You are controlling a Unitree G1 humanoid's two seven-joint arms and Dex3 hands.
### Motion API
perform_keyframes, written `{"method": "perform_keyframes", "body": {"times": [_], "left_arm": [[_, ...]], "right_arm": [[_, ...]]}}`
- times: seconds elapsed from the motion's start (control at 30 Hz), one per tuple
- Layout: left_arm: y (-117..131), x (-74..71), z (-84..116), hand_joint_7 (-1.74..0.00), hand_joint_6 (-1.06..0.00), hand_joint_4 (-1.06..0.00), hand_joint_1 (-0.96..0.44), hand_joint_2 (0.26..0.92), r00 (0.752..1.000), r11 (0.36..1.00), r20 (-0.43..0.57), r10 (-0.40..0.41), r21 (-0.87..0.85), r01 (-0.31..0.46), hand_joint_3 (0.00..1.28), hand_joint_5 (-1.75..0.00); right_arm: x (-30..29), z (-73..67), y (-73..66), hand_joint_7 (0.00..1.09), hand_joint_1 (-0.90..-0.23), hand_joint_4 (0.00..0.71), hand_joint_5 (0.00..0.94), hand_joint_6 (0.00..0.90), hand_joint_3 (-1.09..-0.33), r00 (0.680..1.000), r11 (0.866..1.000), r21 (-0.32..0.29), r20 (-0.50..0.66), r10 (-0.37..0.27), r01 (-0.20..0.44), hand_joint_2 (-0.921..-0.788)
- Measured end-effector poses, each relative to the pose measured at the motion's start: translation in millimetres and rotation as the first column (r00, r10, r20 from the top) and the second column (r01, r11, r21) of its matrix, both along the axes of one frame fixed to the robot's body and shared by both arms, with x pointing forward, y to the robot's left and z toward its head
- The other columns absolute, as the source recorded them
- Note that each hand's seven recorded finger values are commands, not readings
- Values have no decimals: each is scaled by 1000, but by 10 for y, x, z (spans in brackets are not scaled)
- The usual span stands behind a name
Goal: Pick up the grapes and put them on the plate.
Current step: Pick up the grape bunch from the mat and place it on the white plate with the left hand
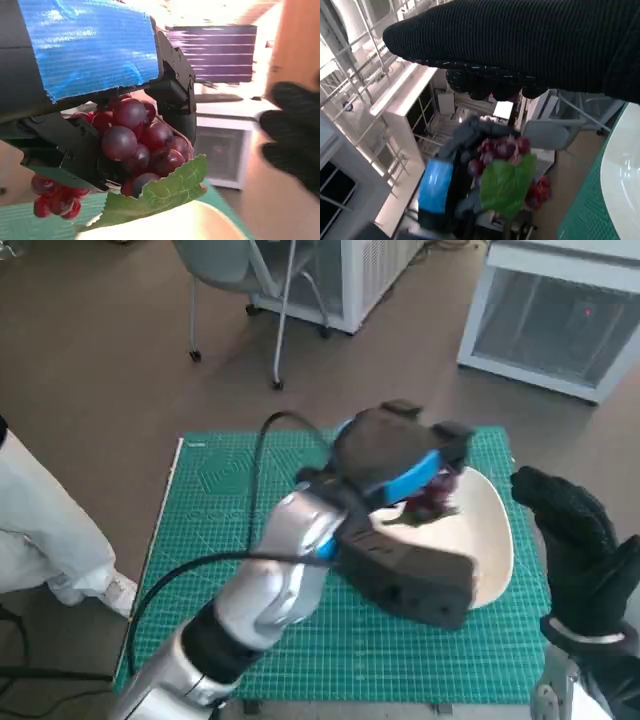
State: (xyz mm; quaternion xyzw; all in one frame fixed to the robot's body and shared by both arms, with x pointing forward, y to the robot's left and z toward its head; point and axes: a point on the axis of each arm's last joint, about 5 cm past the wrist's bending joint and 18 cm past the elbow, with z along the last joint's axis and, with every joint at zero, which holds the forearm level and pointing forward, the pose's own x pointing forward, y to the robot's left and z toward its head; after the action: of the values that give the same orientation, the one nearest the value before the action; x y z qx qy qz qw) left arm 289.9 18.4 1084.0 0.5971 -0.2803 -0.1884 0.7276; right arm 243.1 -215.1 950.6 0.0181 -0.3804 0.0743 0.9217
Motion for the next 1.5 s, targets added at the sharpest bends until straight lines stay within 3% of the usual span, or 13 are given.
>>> {"method": "perform_keyframes", "body": {"times": [0.53,0.8,0.87,1.03,1.1,1.2,1.27,1.4,1.5], "left_arm": [[-206,93,-25,-1410,-419,-420,3,920,996,999,-77,-36,33,39,276,-1435],[-221,157,-48,-1467,-367,-365,2,912,978,997,-204,-51,48,63,340,-1498],[-212,175,-56,-1316,-364,-385,65,886,968,996,-245,-63,47,77,375,-1501],[-178,233,-81,-392,-352,-518,323,709,926,992,-364,-102,32,121,604,-1491],[-166,261,-93,-222,-339,-558,358,671,907,991,-407,-109,26,131,640,-1469],[-159,297,-112,-111,-329,-591,378,646,887,990,-448,-112,22,136,656,-1446],[-157,315,-124,-73,-322,-555,252,660,880,991,-463,-109,23,134,558,-1256],[-153,337,-144,-19,-287,-223,-129,774,880,992,-466,-92,37,123,177,-424],[-155,339,-154,-6,-219,-69,-243,823,887,992,-454,-80,48,114,72,-130]], "right_arm": [[-68,-3,-14,565,-458,531,0,192,-537,1000,1000,7,3,-17,17,-921],[-91,-16,-19,566,-460,531,0,192,-535,1000,999,16,-3,-28,28,-921],[-95,-18,-20,565,-460,531,0,192,-535,1000,999,18,-5,-31,31,-921],[-100,-24,-20,565,-462,532,1,192,-534,999,999,21,-9,-33,33,-921],[-100,-25,-19,565,-463,532,1,192,-534,999,999,22,-10,-32,33,-921],[-99,-29,-16,566,-466,533,1,192,-534,999,999,22,-11,-32,33,-921],[-99,-30,-13,566,-468,533,1,191,-534,999,999,22,-12,-33,33,-921],[-98,-31,-7,568,-472,533,1,190,-536,999,999,23,-13,-37,37,-921],[-98,-32,-3,569,-474,533,1,189,-537,999,999,25,-12,-38,39,-921]]}}
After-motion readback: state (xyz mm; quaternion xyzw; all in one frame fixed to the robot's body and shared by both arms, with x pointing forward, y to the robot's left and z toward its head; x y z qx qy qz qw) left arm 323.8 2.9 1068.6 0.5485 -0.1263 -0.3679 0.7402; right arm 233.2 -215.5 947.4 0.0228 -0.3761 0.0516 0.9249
